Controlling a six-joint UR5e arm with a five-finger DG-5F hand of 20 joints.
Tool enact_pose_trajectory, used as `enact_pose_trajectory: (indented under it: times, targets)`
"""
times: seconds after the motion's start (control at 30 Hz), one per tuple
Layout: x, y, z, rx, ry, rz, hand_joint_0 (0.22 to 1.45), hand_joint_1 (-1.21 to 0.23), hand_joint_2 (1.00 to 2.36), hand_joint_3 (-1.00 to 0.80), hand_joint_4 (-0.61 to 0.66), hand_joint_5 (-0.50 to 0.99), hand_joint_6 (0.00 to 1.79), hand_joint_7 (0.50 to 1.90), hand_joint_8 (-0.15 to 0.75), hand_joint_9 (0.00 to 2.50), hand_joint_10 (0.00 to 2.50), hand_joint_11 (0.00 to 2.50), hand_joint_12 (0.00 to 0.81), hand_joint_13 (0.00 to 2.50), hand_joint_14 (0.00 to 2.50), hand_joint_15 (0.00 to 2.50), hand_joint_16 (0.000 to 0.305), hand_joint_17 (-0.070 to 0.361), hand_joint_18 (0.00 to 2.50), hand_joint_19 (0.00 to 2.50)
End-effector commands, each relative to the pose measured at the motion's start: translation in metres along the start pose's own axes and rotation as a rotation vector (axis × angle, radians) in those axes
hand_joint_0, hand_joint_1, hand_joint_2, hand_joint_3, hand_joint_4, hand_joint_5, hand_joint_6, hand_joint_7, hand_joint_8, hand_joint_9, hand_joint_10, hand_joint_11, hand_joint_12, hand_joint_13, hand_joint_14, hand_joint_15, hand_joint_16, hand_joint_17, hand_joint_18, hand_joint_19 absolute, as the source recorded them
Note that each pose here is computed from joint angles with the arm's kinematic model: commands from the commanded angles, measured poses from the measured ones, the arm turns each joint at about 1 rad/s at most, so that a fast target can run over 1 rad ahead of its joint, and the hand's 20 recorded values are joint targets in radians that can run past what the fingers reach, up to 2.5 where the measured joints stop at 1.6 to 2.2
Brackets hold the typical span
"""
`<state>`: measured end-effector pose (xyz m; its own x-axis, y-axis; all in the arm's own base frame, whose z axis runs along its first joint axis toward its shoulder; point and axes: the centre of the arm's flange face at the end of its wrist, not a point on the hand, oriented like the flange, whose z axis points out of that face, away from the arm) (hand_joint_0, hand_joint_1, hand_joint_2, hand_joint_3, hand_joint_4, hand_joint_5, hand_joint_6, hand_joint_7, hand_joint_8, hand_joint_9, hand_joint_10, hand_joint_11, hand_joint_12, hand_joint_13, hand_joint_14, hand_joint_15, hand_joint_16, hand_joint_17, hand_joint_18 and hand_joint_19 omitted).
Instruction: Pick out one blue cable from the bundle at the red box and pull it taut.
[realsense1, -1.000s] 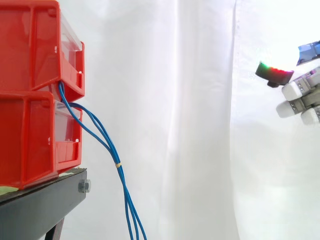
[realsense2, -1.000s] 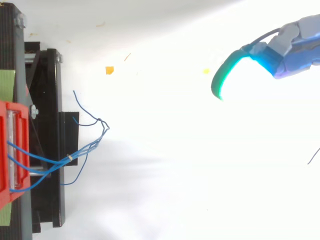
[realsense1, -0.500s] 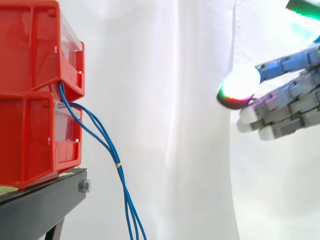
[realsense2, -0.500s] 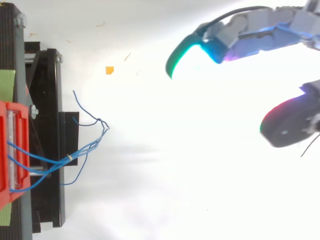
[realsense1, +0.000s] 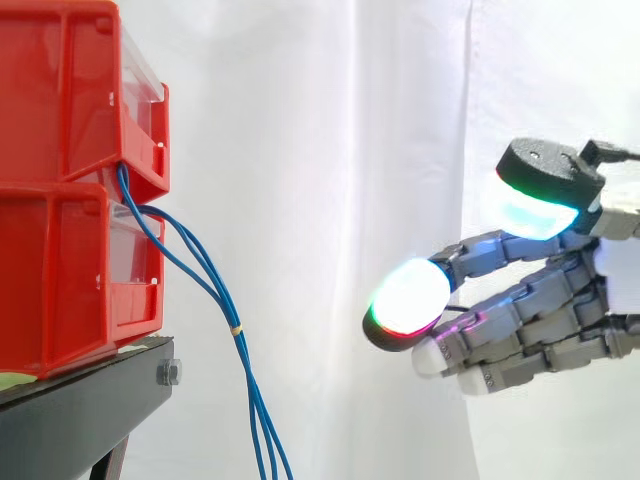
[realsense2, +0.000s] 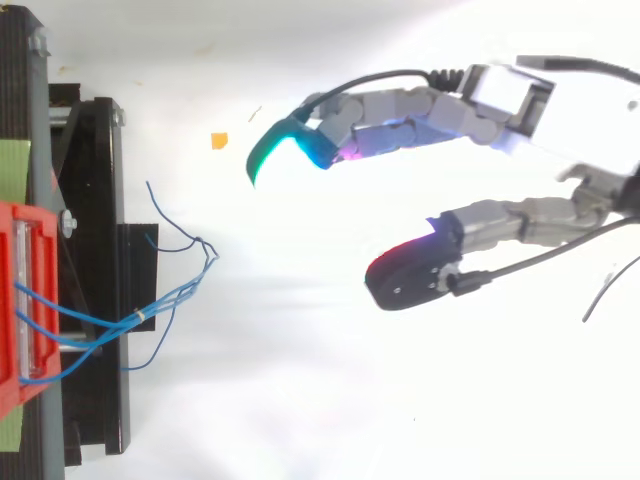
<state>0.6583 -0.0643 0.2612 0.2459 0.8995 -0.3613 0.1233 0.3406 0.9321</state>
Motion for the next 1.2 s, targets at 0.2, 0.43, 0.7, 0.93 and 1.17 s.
enact_pose_trajectory:
  times: [0.2,0.43,0.7,0.93,1.17]
  targets:
    - [0.017,-0.007,0.011,-0.054,-0.037,-0.076,0.52,-0.57,1.01,-0.41,0.2,-0.18,0.5,0.76,0.242,0.56,0.0,0.06,0.314,0.23,0.0,0.09,0.043,0.097,0.12,0.27]
    - [0.027,-0.014,0.025,-0.111,-0.074,-0.069,0.52,-0.57,1.01,-0.42,0.2,-0.18,0.5,0.76,0.244,0.56,0.0,0.06,0.314,0.23,0.0,0.09,0.043,0.097,0.12,0.27]
    - [0.046,-0.045,0.041,-0.081,-0.071,-0.113,0.53,-0.57,1.01,-0.42,0.2,-0.18,0.5,0.76,0.245,0.56,0.0,0.07,0.314,0.23,0.0,0.09,0.043,0.097,0.12,0.27]
    - [0.053,-0.035,0.057,-0.108,-0.068,-0.08,0.52,-0.57,1.01,-0.41,0.2,-0.18,0.5,0.77,0.244,0.56,0.0,0.06,0.314,0.23,0.0,0.09,0.043,0.097,0.13,0.28]
    - [0.053,-0.035,0.058,-0.115,-0.072,-0.085,0.53,-0.57,1.01,-0.41,0.2,-0.18,0.5,0.77,0.245,0.56,0.0,0.08,0.316,0.23,0.0,0.09,0.043,0.097,0.13,0.28]
